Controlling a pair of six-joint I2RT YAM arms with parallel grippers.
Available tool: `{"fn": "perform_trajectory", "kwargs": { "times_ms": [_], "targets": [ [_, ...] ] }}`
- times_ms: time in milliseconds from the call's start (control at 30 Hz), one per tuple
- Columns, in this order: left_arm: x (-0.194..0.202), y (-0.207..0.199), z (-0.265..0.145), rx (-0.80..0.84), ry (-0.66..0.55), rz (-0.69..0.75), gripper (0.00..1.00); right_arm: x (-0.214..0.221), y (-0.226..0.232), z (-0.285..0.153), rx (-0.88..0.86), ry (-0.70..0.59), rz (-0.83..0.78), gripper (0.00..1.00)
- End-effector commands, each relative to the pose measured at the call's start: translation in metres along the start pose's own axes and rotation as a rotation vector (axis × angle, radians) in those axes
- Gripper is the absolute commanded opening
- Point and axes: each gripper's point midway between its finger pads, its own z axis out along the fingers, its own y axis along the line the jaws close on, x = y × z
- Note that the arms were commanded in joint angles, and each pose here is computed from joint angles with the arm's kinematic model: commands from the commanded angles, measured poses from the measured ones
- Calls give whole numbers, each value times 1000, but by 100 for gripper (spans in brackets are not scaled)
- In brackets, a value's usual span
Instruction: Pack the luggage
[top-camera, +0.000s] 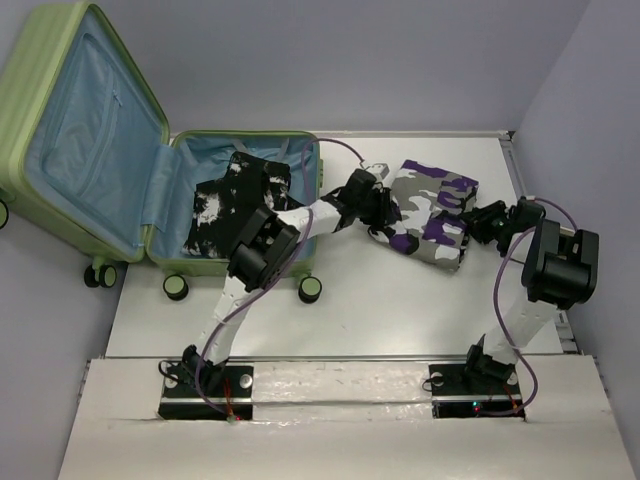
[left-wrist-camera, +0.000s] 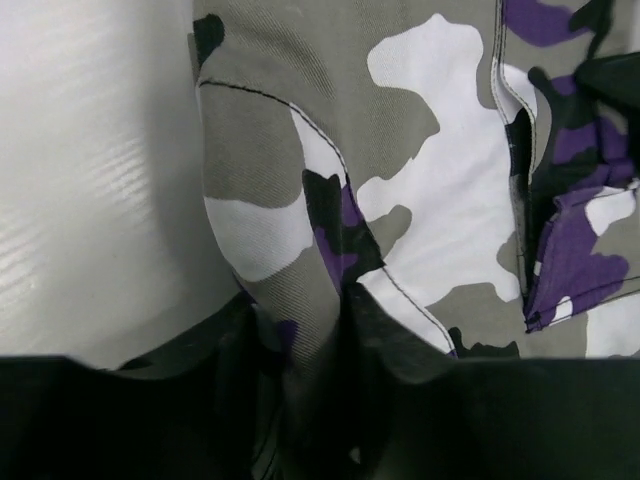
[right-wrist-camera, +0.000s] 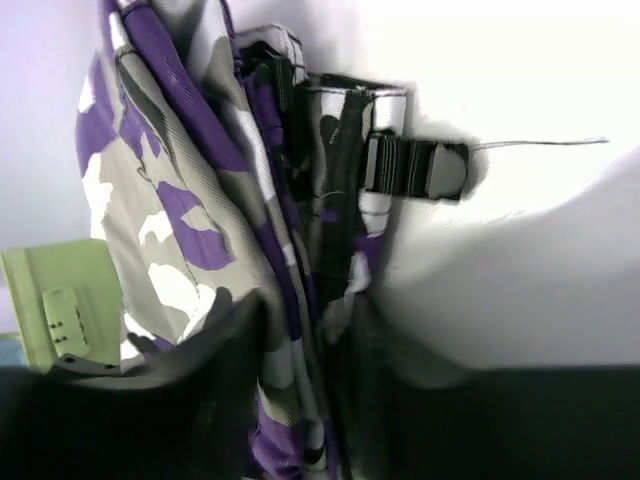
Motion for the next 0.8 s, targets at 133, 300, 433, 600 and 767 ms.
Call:
{"fn": "perform_trajectory", "kwargs": {
  "times_ms": [133, 300, 433, 600, 767],
  "targets": [
    [62, -7, -20, 49, 130, -82, 6, 39, 34, 1, -189, 89, -6, 10],
    [25, -34, -55, 76, 31, -42, 6, 41, 69, -22, -299, 52, -54, 7],
    [-10, -61, -86, 109, -58, -11, 6, 39, 117, -50, -391, 17, -130, 7],
    [-60, -88, -137, 148, -176, 17, 6, 41, 182, -76, -466, -22, -249, 7],
    [-106, -86, -195, 133, -289, 16, 6, 54, 257, -96, -574, -27, -315, 7]
  ]
}}
